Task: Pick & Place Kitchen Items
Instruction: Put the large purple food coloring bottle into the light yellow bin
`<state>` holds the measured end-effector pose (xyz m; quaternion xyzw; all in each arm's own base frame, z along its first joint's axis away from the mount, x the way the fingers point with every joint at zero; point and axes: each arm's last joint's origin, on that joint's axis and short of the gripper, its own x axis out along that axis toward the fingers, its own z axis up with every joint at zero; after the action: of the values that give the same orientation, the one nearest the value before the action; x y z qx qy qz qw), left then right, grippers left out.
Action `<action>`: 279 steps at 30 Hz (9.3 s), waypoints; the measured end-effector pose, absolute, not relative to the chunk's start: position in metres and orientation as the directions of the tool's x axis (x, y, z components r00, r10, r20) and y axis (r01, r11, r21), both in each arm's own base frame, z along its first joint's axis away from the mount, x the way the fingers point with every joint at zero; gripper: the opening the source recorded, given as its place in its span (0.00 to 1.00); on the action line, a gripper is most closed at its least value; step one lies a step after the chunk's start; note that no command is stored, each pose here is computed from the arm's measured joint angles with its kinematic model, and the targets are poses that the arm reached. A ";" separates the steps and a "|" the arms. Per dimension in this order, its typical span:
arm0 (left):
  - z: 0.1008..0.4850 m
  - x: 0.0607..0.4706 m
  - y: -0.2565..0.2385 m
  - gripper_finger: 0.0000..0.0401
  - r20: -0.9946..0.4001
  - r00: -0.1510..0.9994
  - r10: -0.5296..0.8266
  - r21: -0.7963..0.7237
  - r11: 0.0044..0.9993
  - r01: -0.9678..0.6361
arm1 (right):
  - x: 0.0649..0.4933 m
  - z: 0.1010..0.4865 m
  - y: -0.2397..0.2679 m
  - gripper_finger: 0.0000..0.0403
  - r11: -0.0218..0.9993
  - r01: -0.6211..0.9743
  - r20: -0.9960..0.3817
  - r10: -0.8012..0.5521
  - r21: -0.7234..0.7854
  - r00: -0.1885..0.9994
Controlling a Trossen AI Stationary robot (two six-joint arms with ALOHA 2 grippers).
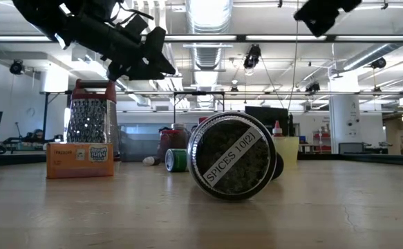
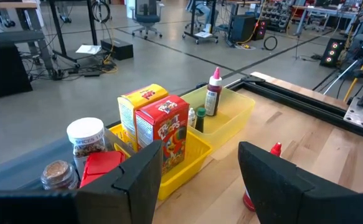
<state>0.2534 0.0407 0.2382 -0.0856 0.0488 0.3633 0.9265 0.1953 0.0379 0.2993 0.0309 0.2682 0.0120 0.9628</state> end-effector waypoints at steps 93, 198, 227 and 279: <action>0.235 0.253 0.041 0.54 -0.176 0.727 0.664 -0.105 0.721 -0.685 | 0.375 0.142 0.025 0.63 0.115 0.990 -0.984 0.169 0.082 0.062; 0.234 0.252 0.041 0.54 -0.184 0.725 0.664 -0.098 0.721 -0.686 | 0.259 0.092 0.037 0.57 0.339 0.914 -0.243 -0.927 -0.222 0.284; 0.234 0.252 0.041 0.54 -0.185 0.724 0.664 -0.097 0.721 -0.686 | 0.203 0.291 0.018 0.83 0.512 0.858 -0.227 -0.841 -0.041 0.492; 0.234 0.252 0.041 0.54 -0.186 0.724 0.664 -0.097 0.721 -0.686 | 0.190 0.267 -0.036 0.63 0.908 0.420 -0.818 -0.243 -0.003 0.521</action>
<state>0.2524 0.0405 0.2341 -0.0797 0.0689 0.3647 0.9251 0.1896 -0.0357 0.2669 0.0980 0.4506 -0.1913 0.8664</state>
